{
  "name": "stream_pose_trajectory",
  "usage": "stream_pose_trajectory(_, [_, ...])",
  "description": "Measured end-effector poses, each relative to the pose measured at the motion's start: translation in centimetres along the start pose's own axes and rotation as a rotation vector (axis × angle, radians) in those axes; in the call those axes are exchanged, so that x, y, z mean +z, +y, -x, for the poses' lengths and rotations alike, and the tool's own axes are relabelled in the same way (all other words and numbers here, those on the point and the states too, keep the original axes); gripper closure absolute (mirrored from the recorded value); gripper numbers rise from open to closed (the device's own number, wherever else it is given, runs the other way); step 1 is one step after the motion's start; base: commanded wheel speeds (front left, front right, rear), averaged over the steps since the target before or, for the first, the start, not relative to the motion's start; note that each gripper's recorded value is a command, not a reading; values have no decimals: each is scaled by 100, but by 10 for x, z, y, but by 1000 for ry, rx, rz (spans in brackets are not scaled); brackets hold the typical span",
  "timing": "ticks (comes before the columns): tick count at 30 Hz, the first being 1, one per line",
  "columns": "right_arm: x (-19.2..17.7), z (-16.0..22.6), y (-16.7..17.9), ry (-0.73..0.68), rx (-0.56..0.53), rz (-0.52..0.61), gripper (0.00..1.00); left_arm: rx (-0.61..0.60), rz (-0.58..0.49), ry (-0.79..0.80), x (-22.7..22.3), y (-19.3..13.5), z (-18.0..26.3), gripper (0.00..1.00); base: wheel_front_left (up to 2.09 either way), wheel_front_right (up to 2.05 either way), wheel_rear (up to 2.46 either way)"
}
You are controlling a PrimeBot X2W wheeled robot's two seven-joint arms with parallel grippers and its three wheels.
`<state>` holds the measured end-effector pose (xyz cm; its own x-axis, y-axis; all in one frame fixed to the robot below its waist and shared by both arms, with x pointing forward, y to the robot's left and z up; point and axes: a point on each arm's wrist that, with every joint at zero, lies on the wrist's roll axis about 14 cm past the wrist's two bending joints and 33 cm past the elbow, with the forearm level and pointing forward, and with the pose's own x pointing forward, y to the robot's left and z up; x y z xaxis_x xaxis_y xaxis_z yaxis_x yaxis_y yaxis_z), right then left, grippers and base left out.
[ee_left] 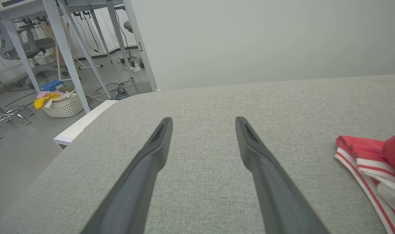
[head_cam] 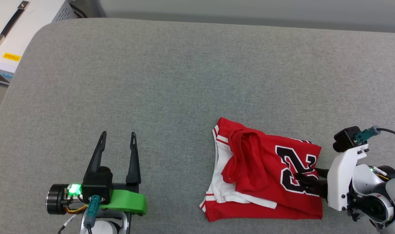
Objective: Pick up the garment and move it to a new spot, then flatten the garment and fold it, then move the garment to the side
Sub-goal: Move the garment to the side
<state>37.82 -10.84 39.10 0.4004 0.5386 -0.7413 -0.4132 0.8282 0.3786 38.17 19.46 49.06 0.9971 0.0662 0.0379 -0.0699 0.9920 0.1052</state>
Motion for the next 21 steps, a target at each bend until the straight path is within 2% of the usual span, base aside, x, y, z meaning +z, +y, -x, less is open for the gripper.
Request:
stream_pose_trajectory(5, [-26, -17, 5, 96, 23, 19, 0, 9, -4, 18, -6, 3, -1, 0, 0, 0, 0])
stream_pose_trajectory(13, [-34, -27, 6, 99, 33, 31, 0, 13, -4, 28, -10, 3, -4, 0, 0, 0, 0])
stream_pose_trajectory(14, [-34, -27, 5, 96, 30, 37, 56, 12, -3, 28, -10, 2, -4, 0, 0, 0, 0])
stream_pose_trajectory(15, [-34, -28, 5, 90, 28, 40, 100, 12, -2, 28, -10, 2, -5, 0, 0, 0, 0])
stream_pose_trajectory(21, [-24, -29, 4, 12, 17, 73, 100, 8, 2, 19, -7, 0, -5, 0, 0, 0, 0])
